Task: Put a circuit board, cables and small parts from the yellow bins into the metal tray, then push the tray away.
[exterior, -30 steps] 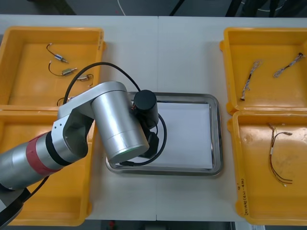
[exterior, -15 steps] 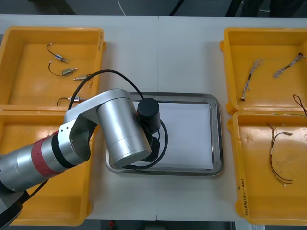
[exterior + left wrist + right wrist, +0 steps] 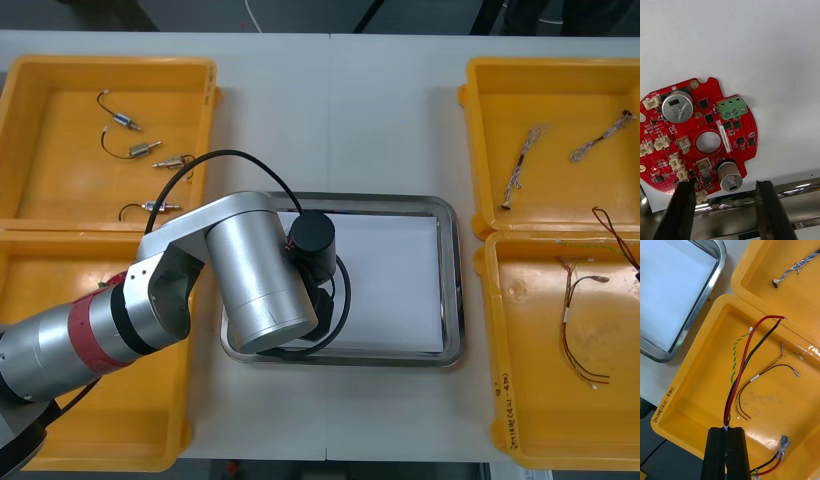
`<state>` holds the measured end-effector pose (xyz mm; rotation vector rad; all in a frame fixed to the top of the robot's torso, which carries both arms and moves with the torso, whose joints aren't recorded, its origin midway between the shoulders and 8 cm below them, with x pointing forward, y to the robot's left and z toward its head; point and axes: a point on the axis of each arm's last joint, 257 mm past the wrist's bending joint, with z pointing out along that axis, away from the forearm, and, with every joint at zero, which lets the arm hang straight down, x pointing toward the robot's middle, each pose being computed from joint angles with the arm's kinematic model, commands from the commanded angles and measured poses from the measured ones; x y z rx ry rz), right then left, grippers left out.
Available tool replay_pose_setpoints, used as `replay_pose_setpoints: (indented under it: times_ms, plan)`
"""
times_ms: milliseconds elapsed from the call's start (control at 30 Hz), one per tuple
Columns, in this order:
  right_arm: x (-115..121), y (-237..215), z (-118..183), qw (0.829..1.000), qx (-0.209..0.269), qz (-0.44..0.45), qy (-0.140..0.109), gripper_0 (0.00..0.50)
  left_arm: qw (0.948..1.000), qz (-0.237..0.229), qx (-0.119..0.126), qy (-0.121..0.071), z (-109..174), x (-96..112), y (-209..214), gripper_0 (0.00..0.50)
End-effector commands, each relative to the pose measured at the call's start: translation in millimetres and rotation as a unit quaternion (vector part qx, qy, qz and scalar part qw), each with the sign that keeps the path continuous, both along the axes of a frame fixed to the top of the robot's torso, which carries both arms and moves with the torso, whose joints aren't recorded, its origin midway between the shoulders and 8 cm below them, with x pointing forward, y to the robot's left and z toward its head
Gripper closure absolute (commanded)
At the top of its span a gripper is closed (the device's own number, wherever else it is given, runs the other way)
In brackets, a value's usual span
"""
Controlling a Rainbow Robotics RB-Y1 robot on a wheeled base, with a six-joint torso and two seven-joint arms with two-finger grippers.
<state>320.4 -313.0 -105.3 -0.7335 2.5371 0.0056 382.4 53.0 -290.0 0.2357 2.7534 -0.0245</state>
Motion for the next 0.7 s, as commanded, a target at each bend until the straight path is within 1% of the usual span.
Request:
replay_pose_setpoints:
  times_ms: [33, 133, 267, 333, 367, 467, 500, 600, 700]
  plan:
    - [1, -3, 7, 0.999, -0.034, 0.017, -0.013, 0.5, 0.9992, 0.022, -0.032, -0.006, 5, -8, -16, 0.0]
    - [1, -3, 6, 0.999, -0.036, 0.02, -0.012, 0.5, 0.9992, 0.022, -0.032, -0.01, 11, -11, -14, 0.0]
    - [2, -4, 6, 0.999, -0.04, 0.022, -0.014, 0.5, 0.9992, 0.026, -0.027, -0.016, 28, -14, -4, 0.0]
    - [3, -4, 6, 0.999, -0.04, 0.022, -0.014, 0.5, 0.9992, 0.026, -0.028, -0.015, 34, -16, -1, 0.0]
    - [2, -5, 6, 0.999, -0.041, 0.022, -0.014, 0.5, 0.9991, 0.029, -0.03, -0.011, 41, -18, 4, 0.0]
    - [2, -4, 5, 0.999, -0.041, 0.024, -0.014, 0.5, 0.9989, 0.033, -0.032, -0.01, 55, -19, 13, 0.0]
    - [2, -4, 5, 0.999, -0.042, 0.026, -0.013, 0.5, 0.9988, 0.037, -0.03, -0.006, 59, -19, 20, 0.0]
    - [3, -4, 5, 0.999, -0.042, 0.026, -0.015, 0.5, 0.9985, 0.046, -0.029, -0.001, 68, -18, 32, 0.0]
    - [3, -4, 6, 0.999, -0.043, 0.026, -0.015, 0.5, 0.9971, 0.064, -0.038, -0.011, 84, -7, 45, 0.0]
